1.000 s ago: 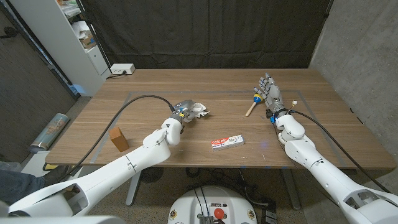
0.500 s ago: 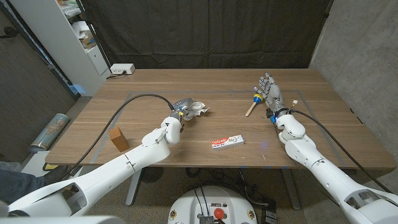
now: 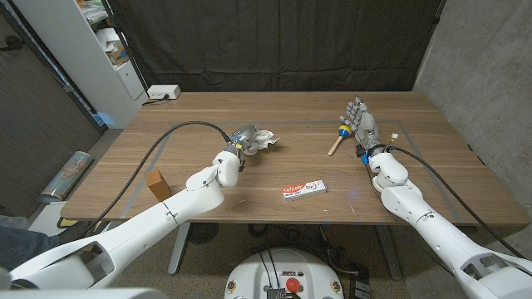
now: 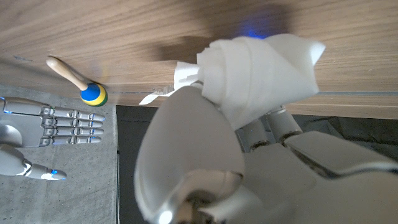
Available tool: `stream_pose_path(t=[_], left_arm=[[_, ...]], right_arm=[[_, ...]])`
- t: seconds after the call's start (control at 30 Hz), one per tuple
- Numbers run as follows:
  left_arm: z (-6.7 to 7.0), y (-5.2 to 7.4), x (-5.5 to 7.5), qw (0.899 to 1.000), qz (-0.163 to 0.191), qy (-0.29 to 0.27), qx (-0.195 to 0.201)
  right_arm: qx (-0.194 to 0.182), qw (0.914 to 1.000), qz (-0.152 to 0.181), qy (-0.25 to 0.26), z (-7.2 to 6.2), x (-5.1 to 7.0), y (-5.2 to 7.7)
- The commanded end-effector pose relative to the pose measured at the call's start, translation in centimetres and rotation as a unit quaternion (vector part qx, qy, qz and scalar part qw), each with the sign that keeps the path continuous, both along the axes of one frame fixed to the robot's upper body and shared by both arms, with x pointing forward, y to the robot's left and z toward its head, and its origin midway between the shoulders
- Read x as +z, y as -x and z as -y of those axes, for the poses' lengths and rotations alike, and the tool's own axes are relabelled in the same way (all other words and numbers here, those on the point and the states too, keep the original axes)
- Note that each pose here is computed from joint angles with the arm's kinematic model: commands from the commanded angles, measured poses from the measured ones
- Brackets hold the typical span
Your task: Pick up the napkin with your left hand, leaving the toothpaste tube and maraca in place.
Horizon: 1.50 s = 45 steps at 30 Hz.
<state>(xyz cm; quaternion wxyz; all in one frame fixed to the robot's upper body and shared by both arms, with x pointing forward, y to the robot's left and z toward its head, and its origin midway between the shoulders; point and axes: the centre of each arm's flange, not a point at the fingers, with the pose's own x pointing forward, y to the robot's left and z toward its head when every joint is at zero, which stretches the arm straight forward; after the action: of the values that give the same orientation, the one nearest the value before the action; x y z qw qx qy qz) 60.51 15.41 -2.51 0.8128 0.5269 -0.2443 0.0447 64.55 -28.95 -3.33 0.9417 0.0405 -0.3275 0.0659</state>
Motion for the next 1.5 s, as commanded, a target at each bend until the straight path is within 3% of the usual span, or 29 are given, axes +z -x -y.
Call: stream_pose_path(t=[0.03, 0.47, 1.5], left_arm=[[-0.3, 0.1, 0.7, 1.0, 0.013, 0.003, -0.013], [-0.6, 0.3, 1.9, 0.998, 0.007, -0.009, -0.054], [-1.2, 3.8, 6.3, 0.996, 0.068, -0.022, -0.058]], right_arm=[[-0.003, 1.0, 0.002, 0.0, 0.2, 0.0, 0.3], [-0.004, 1.0, 0.004, 0.0, 0.2, 0.0, 0.7], [-0.004, 0.9999, 0.014, 0.006, 0.1, 0.9, 1.3]])
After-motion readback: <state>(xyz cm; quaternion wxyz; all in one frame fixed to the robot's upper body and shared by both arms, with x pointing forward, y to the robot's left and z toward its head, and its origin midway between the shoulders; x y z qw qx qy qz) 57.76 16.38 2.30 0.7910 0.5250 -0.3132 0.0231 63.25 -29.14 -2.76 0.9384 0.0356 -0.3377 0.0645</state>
